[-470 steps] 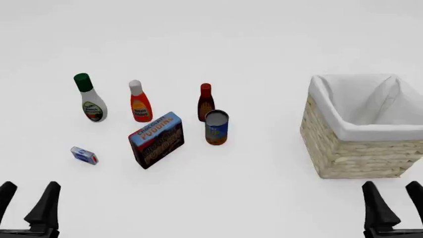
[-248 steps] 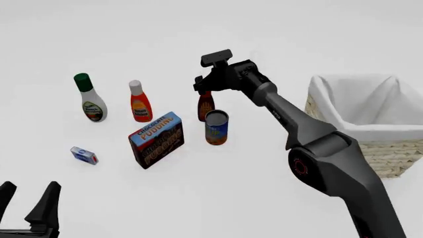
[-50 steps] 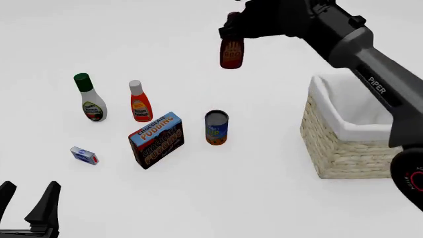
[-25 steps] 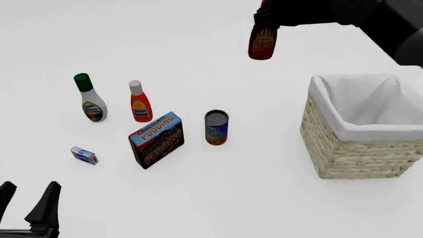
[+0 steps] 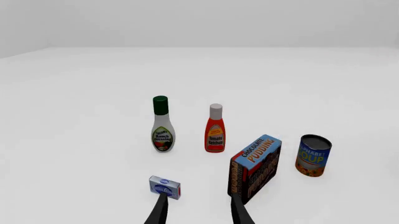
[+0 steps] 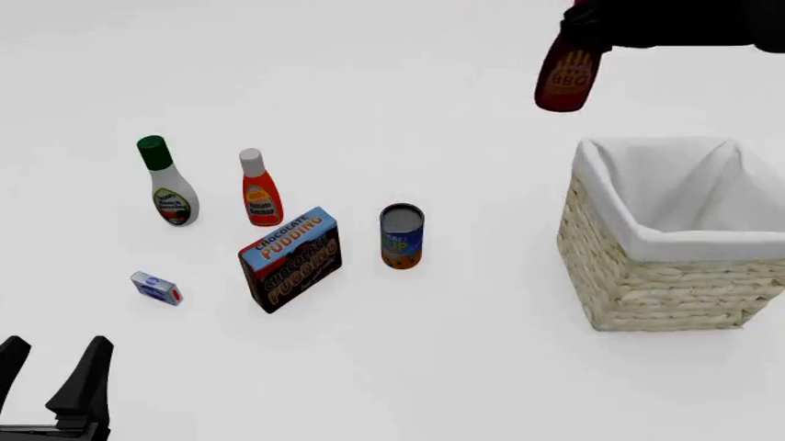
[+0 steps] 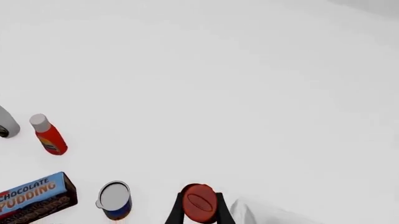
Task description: Pick the bbq sauce and place it in the basket.
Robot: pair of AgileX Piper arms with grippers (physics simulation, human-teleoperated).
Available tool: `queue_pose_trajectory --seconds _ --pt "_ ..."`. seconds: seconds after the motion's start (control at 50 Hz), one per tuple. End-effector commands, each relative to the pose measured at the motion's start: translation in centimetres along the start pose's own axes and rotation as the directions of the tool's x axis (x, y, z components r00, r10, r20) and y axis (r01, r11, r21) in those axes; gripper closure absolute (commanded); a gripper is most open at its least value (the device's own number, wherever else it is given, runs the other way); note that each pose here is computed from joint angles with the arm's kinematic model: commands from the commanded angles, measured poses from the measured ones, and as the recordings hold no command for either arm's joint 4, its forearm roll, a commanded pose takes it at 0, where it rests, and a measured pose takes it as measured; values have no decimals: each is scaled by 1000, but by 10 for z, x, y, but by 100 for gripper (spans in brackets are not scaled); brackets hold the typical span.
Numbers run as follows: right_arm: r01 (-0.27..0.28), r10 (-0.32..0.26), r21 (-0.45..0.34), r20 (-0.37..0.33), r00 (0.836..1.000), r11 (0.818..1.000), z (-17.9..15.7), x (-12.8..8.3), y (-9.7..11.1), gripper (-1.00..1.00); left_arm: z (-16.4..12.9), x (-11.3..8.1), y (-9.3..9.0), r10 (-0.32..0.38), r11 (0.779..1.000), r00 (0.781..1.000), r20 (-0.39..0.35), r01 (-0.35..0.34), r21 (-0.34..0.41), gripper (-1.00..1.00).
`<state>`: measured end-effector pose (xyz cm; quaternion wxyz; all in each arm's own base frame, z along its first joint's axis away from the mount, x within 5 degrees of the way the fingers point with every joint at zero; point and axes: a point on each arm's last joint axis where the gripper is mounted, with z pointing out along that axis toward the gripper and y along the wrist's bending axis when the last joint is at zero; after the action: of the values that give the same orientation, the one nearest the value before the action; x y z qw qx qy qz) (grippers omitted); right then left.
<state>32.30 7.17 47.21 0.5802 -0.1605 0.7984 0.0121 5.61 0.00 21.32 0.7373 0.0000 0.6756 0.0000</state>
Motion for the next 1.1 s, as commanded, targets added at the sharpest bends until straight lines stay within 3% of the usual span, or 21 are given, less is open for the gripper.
queue_pose_trajectory --seconds 0.02,0.56,1.1 --pt "-29 29 70 6 1000 997 -29 9 -20 100 0 0 0 0 1000 1000 0 0 0 -100" --pt "-76 77 225 5 997 971 -79 31 -55 100 0 0 0 0 1000 1000 0 0 0 -100" --pt "-93 119 315 -64 991 945 -67 79 -76 100 0 0 0 0 1000 1000 0 0 0 -100"
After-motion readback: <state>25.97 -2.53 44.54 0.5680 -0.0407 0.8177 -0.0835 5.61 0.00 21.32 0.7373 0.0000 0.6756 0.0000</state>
